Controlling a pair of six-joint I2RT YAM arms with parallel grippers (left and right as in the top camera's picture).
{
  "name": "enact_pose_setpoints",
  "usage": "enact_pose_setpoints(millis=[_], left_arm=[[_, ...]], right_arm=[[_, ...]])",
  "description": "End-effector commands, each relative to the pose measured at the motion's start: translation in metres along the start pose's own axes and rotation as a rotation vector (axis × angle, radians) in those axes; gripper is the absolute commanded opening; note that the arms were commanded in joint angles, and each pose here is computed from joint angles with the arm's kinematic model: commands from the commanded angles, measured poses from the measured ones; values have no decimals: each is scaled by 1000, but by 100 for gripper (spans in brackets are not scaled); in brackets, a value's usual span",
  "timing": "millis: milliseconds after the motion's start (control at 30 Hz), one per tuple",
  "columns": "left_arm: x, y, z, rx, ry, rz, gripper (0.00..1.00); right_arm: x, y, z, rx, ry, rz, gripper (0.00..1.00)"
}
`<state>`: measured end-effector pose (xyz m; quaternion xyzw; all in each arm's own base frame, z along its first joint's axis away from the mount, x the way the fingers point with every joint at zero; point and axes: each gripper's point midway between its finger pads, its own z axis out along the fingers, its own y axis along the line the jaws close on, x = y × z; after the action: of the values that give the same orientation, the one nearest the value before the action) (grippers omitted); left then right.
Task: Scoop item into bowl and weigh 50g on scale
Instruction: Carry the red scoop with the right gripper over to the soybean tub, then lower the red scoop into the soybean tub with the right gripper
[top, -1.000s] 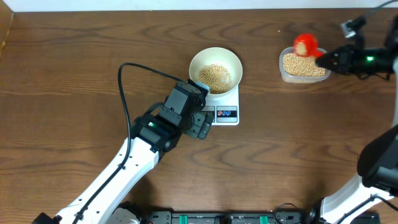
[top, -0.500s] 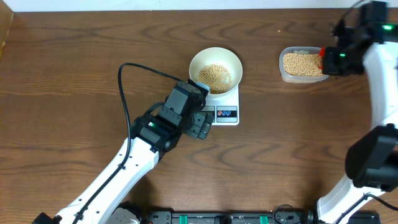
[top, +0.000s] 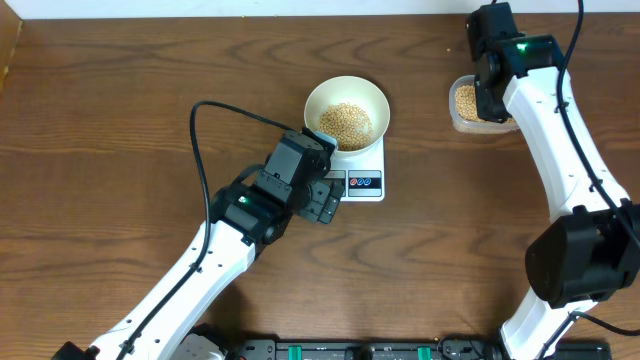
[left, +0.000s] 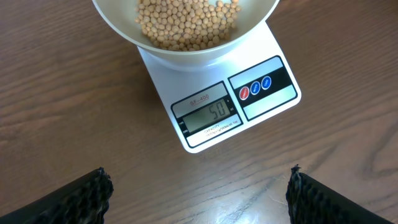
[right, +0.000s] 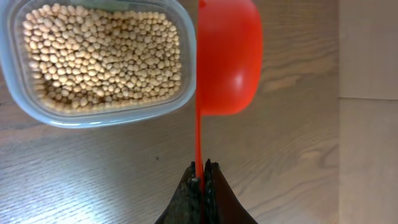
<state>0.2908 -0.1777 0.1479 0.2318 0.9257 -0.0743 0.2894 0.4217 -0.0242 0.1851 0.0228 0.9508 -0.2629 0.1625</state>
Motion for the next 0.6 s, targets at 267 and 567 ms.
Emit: enact_pose_setpoints(millis=[267,567], left_arm=[[-1,1,-2,0,-8,10,92],[-1,1,-2,0,-8,10,92]], right_arm=[[-5,26,-78,-570,-108,109,1],[10,29,-142,-992,-209,23,1]])
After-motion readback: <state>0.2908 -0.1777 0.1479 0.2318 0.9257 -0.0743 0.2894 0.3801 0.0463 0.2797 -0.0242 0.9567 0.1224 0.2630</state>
